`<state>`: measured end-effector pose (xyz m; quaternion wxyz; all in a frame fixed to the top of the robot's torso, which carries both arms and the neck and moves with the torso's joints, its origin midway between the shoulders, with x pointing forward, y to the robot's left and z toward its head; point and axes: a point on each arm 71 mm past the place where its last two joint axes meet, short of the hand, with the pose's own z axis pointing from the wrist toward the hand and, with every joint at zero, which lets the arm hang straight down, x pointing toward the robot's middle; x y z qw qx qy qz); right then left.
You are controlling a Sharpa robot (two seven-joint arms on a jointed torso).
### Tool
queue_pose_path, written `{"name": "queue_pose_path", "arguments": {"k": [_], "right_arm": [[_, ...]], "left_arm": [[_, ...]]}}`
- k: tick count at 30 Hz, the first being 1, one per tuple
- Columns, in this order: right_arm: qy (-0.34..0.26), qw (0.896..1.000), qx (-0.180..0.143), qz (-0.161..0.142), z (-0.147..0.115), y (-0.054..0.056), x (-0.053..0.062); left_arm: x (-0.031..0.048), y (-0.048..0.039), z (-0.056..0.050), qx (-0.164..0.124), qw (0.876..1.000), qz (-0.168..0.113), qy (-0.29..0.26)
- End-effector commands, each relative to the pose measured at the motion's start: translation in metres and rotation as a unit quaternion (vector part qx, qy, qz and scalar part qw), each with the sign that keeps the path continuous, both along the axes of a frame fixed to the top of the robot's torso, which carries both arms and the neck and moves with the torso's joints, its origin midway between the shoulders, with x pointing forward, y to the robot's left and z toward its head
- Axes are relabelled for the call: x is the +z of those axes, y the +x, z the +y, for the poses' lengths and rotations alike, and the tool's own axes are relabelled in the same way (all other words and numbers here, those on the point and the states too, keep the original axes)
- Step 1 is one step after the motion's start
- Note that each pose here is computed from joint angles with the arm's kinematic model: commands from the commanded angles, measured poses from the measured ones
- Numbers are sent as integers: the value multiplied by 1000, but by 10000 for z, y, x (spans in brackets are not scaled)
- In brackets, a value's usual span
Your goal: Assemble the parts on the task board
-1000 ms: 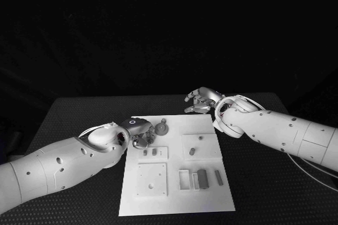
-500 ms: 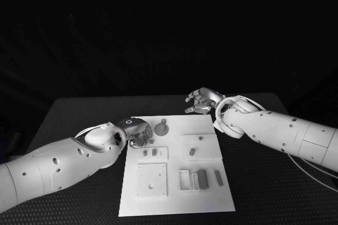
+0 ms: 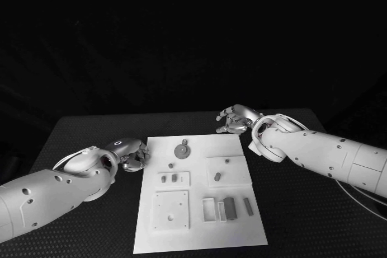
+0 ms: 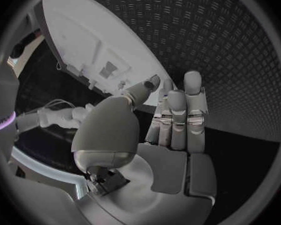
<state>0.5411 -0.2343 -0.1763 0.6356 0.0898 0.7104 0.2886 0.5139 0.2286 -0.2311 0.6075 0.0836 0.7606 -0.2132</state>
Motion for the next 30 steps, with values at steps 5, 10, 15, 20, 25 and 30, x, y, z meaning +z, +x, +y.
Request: {"name": "queue_pose_path", "arguments": {"k": [5, 10, 15, 20, 25, 30], "right_arm": [[-47, 996, 76, 8, -121, -124, -101], [-76, 993, 88, -15, -232, -214, -75], [-109, 988, 106, -24, -279, -352, -136], [-142, 982, 121, -24, -234, -463, -254], [-172, 976, 132, -31, -192, -511, -307], [-199, 970, 140, -29, -169, -559, -395]], "left_arm": [[95, 17, 315, 112, 962, 53, -245], [113, 11, 391, 114, 936, 75, -323], [95, 2, 425, 128, 911, 109, -377], [95, -4, 434, 123, 899, 123, -402], [100, -7, 416, 115, 896, 125, -410], [99, -7, 409, 115, 894, 127, -413]]}}
